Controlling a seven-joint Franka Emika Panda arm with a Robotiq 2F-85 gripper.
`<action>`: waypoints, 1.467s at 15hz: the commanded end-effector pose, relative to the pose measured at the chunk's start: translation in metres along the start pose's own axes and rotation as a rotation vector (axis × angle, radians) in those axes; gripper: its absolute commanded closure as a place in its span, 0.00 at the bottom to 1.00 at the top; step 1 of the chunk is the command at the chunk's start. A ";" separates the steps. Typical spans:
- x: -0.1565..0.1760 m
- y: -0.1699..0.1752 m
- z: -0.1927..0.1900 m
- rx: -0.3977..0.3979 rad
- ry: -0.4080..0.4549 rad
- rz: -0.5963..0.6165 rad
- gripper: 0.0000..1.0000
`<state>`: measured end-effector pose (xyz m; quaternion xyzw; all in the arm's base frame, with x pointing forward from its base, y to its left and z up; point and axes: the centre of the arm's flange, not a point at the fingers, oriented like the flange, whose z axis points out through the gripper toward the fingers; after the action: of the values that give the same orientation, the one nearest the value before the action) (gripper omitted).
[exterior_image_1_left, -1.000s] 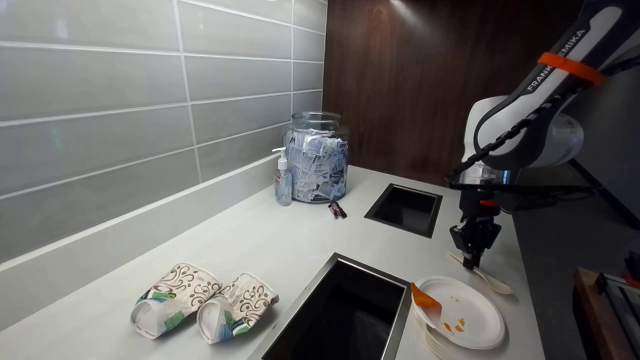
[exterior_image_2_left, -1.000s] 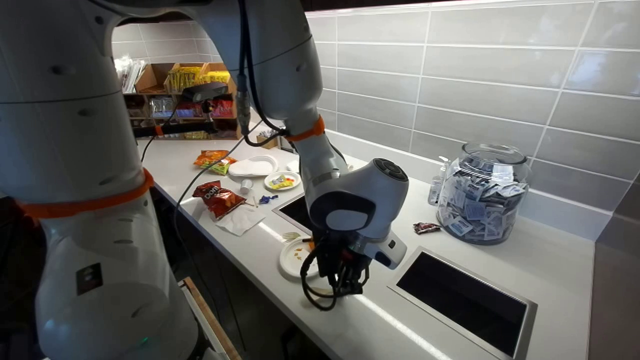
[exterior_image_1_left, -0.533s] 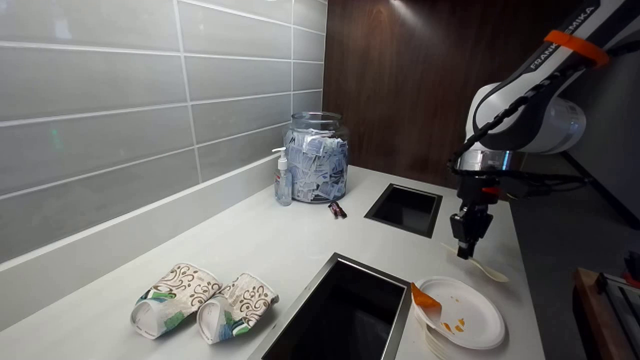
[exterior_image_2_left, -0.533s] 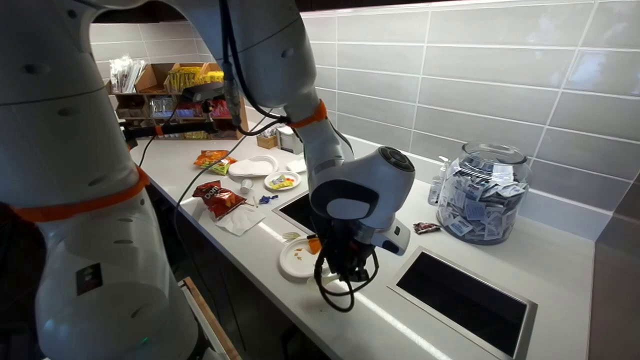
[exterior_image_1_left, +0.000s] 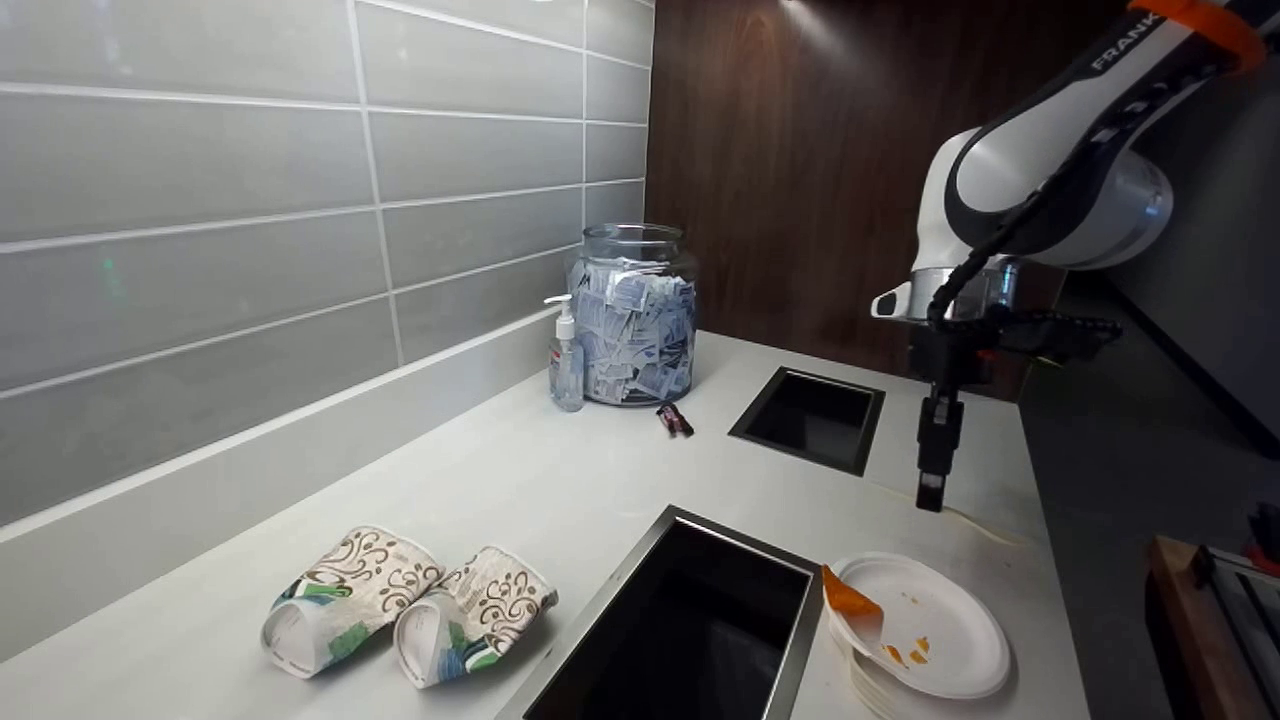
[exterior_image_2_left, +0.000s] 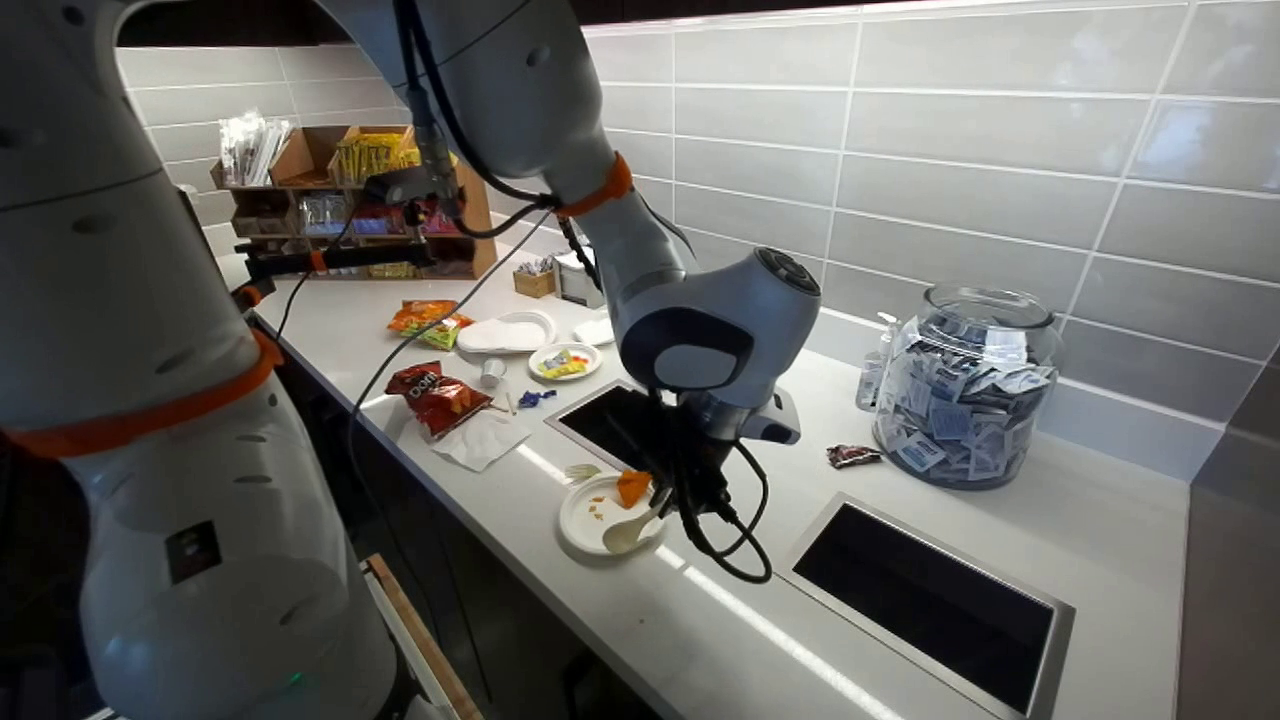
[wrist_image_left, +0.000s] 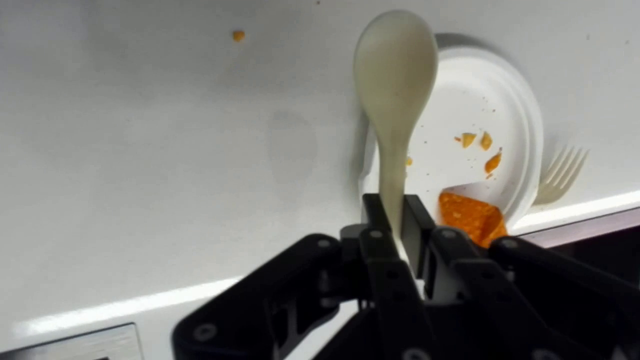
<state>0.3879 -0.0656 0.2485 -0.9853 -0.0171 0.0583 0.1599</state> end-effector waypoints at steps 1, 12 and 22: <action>0.009 -0.030 0.011 0.022 -0.058 -0.193 0.97; 0.009 -0.110 0.040 -0.008 -0.132 -0.608 0.87; 0.009 -0.132 0.047 -0.014 -0.158 -0.821 0.97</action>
<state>0.3909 0.0577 0.2450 -0.9188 -0.3528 0.0694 0.1630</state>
